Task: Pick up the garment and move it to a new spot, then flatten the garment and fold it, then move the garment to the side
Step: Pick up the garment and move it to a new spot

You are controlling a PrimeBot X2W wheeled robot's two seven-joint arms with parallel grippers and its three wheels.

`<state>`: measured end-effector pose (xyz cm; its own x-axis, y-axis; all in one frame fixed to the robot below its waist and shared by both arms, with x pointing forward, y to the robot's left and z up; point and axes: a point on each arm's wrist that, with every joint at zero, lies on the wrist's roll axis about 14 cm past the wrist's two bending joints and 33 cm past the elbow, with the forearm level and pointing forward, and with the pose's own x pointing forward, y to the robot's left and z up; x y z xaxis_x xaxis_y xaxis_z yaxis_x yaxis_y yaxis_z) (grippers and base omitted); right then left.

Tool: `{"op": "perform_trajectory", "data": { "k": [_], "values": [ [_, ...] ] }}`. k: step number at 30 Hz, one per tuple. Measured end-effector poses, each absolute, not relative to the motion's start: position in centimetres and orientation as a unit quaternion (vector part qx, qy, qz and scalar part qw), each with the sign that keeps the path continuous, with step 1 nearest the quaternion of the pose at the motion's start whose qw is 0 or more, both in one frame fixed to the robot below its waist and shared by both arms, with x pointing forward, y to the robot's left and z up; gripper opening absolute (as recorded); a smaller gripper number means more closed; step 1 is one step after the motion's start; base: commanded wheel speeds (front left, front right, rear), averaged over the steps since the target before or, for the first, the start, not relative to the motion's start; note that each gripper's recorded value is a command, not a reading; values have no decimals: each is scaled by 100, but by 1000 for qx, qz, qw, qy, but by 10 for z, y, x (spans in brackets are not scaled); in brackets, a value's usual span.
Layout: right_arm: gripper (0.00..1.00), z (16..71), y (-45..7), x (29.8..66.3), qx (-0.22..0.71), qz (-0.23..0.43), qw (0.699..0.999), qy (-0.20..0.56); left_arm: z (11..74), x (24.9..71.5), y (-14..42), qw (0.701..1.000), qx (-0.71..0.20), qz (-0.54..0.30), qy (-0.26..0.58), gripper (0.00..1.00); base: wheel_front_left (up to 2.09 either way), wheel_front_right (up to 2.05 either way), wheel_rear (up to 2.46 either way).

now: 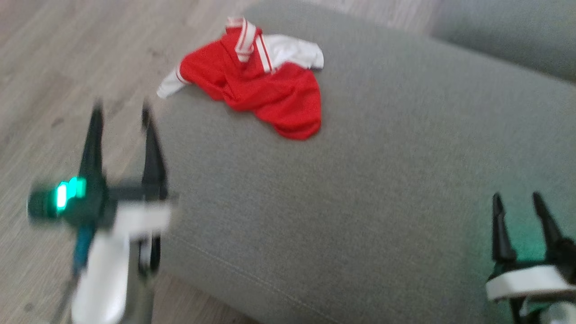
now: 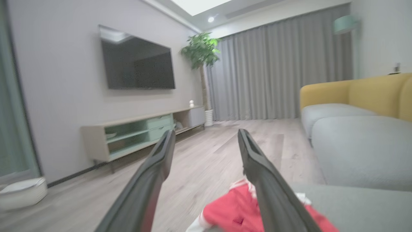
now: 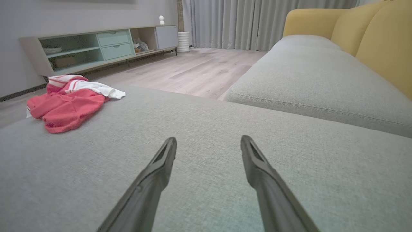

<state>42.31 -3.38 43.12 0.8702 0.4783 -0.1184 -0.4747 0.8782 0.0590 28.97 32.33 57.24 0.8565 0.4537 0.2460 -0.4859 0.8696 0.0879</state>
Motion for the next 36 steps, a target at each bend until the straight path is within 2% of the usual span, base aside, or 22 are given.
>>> {"op": "perform_trajectory", "data": {
  "k": [3, 5, 7, 12, 16, 19, 23, 24, 25, 26, 32, 36],
  "values": [
    [100, 418, -41, 443, 4, 245, 967, 69, 608, 358, 322, 966, 96, 194, -144, 100, 0, 0, 0],
    [100, 413, -44, 459, 1, 245, 967, 64, 609, 401, 322, 972, 108, 164, -130, 100, 0, 0, 0],
    [100, 411, -48, 475, -1, 242, 969, 54, 588, 439, 323, 982, 99, 137, -88, 100, 0, 0, 0],
    [100, 401, -75, 516, -13, 218, 975, 31, 515, 521, 342, 987, 33, 144, 65, 100, 0, 0, 0],
    [100, 387, -100, 524, -2, 186, 982, 34, 456, 548, 337, 979, 18, 135, 153, 100, 0, 0, 0],
    [100, 382, -115, 528, 0, 167, 985, 34, 399, 543, 331, 964, 10, 132, 229, 100, 0, 0, 0],
    [100, 379, -125, 531, -2, 156, 987, 31, 357, 533, 329, 948, 10, 140, 284, 100, 0, 0, 0],
    [100, 379, -127, 531, -3, 154, 988, 28, 351, 533, 330, 947, 12, 142, 287, 72, 0, 0, 0],
    [100, 379, -129, 532, -4, 153, 988, 28, 350, 536, 332, 948, 17, 146, 281, 18, 0, 0, 0],
    [100, 379, -130, 531, -4, 152, 988, 28, 351, 539, 333, 951, 19, 145, 272, 0, 0, 0, 0],
    [100, 386, -125, 527, -5, 157, 987, 30, 404, 561, 330, 976, 25, 134, 170, 0, 0, 0, 0],
    [100, 395, -113, 510, 13, 158, 986, 41, 503, 589, 317, 993, 56, 94, 38, 0, 0, 0, 0]
  ]
}}
